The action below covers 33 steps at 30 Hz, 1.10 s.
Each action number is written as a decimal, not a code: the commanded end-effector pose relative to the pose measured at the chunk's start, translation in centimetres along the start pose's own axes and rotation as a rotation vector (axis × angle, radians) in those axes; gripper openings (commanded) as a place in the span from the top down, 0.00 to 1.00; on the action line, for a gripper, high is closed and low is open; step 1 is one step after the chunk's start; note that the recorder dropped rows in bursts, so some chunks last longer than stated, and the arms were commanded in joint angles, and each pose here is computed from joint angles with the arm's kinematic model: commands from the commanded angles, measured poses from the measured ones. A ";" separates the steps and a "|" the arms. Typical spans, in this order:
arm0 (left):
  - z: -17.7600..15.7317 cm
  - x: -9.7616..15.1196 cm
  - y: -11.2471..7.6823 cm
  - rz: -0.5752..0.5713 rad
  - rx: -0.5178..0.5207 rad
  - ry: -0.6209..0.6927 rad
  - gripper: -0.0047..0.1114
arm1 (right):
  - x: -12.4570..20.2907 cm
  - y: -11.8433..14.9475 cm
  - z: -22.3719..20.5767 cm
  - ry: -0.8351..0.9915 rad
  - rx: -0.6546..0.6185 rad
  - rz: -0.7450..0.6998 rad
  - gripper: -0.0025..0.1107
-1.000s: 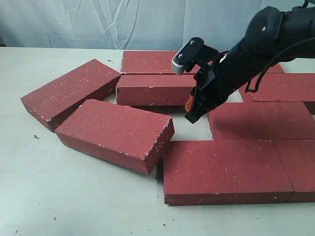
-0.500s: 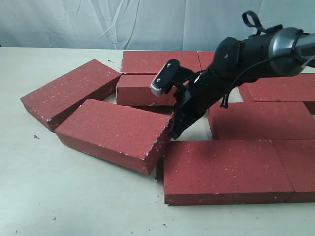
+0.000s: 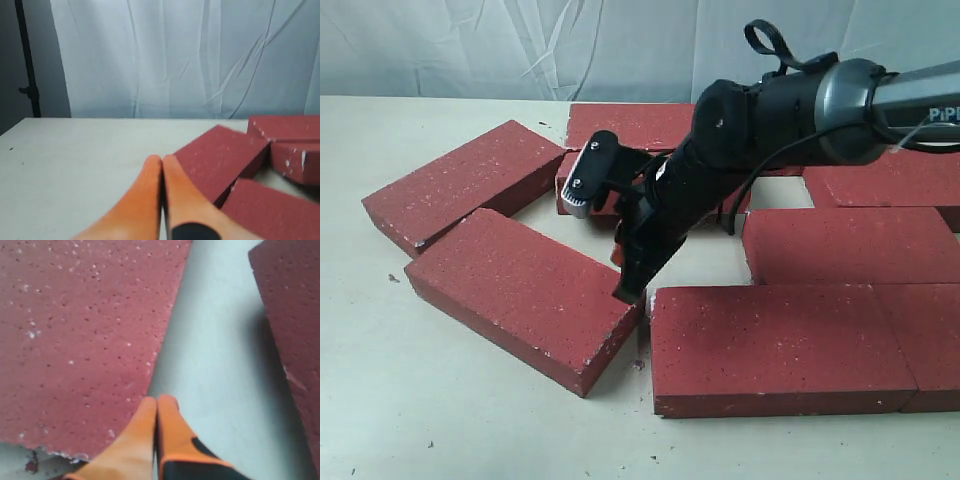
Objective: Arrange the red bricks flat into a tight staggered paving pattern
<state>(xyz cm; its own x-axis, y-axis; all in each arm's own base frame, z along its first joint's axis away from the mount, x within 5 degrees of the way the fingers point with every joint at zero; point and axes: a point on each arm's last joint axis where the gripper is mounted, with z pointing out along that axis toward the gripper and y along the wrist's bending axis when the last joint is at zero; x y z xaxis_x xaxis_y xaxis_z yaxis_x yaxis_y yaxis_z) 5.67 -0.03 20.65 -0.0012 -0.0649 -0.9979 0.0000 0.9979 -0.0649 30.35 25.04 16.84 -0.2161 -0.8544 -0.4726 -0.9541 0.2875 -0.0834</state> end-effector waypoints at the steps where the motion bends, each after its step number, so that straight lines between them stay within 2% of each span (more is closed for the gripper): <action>1: -0.1 -1.3 0.2 -0.388 0.006 -0.159 0.96 | 0.1 -2.2 -4.9 -0.050 0.101 0.129 0.99; 2: -0.2 -1.6 0.4 -0.441 0.000 -0.195 0.96 | 0.4 -2.5 -6.6 -0.056 0.110 0.147 0.99; 3: -0.3 -2.2 0.6 -0.430 -0.013 -0.272 0.96 | 1.0 -3.2 -8.7 -0.076 0.147 0.169 0.99; 6: -0.9 -3.8 0.9 -0.313 -0.027 -0.455 0.96 | 3.8 -6.0 -11.7 -0.107 0.244 0.298 0.99; 8: -1.0 -3.9 0.7 -0.263 -0.021 -0.473 0.96 | 5.2 -7.1 -12.2 -0.126 0.240 0.413 0.99; 12: -0.4 -4.4 0.4 -0.148 -0.014 -0.466 0.96 | 5.6 -7.2 -12.3 -0.122 0.215 0.445 0.99; 19: 3.6 -7.9 -0.2 -0.049 -0.007 -0.321 0.96 | 5.6 -7.5 -11.7 -0.134 0.213 0.466 0.99; 22: 6.3 -9.0 -0.7 -0.010 0.040 -0.237 0.96 | 5.7 -7.7 -11.3 -0.132 0.220 0.465 0.99; 29: 13.9 -8.3 -2.5 0.096 0.234 0.046 0.96 | 5.7 -7.9 -11.4 -0.142 0.248 0.454 0.99; 33: 17.9 -7.2 -3.0 0.110 0.294 0.171 0.96 | 5.6 -8.1 -11.4 -0.151 0.262 0.454 0.99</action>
<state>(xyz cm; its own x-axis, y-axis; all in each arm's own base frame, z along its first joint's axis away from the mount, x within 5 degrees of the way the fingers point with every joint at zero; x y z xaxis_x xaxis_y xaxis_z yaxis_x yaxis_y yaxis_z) 21.13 -2.11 28.86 -0.0753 0.0359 -0.9965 0.2456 0.9692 0.0163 34.20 13.24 24.79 -0.5529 -0.5572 -0.6195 -0.6931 0.7203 -0.0293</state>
